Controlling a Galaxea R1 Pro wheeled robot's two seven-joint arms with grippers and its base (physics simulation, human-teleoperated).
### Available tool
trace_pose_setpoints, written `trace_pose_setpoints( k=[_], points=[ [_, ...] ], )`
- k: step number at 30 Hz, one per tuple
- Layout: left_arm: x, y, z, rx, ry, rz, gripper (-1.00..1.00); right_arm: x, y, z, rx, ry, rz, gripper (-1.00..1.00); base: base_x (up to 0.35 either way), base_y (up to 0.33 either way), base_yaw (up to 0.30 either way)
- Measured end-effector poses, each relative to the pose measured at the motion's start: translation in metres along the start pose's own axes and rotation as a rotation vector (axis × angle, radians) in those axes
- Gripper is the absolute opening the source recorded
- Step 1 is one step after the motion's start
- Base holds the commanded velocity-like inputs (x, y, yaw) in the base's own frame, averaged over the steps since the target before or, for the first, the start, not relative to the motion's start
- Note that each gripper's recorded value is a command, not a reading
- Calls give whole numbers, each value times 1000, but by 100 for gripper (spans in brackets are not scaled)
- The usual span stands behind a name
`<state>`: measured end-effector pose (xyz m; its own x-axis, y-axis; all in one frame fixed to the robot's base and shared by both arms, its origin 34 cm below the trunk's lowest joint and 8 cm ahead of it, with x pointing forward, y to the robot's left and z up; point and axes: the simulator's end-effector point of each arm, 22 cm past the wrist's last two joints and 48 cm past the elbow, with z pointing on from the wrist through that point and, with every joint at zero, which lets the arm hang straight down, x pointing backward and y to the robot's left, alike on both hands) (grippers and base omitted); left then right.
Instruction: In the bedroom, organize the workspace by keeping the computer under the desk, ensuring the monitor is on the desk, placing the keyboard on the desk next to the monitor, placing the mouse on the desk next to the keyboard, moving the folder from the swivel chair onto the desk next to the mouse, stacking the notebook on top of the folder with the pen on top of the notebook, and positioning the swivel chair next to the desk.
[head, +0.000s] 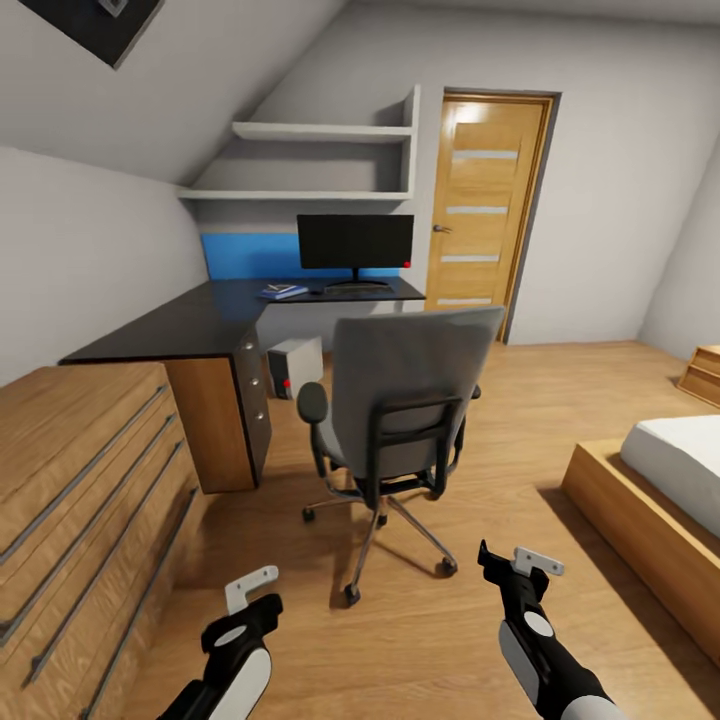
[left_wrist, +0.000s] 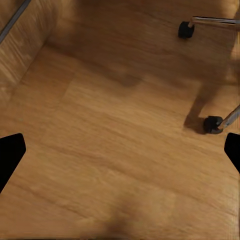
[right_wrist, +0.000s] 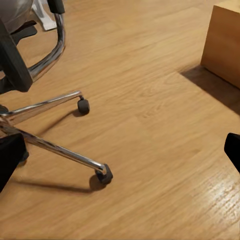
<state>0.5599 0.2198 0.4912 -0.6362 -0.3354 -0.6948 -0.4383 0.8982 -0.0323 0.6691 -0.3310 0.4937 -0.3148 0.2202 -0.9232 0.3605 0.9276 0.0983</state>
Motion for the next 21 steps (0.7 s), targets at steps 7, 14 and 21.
trace_pose_setpoints(
  k=[7,14,21],
  points=[
    [23,-10,0,3,22,65,100,2,6,-1,-5,3,3,100,-1,-294,20],
    [25,-42,-13,-6,-61,185,100,3,20,-4,-32,0,-17,100,0,-138,2],
    [1,-89,-7,9,-70,219,100,2,55,-9,-106,-5,-124,100,0,-7,0]
  ],
)
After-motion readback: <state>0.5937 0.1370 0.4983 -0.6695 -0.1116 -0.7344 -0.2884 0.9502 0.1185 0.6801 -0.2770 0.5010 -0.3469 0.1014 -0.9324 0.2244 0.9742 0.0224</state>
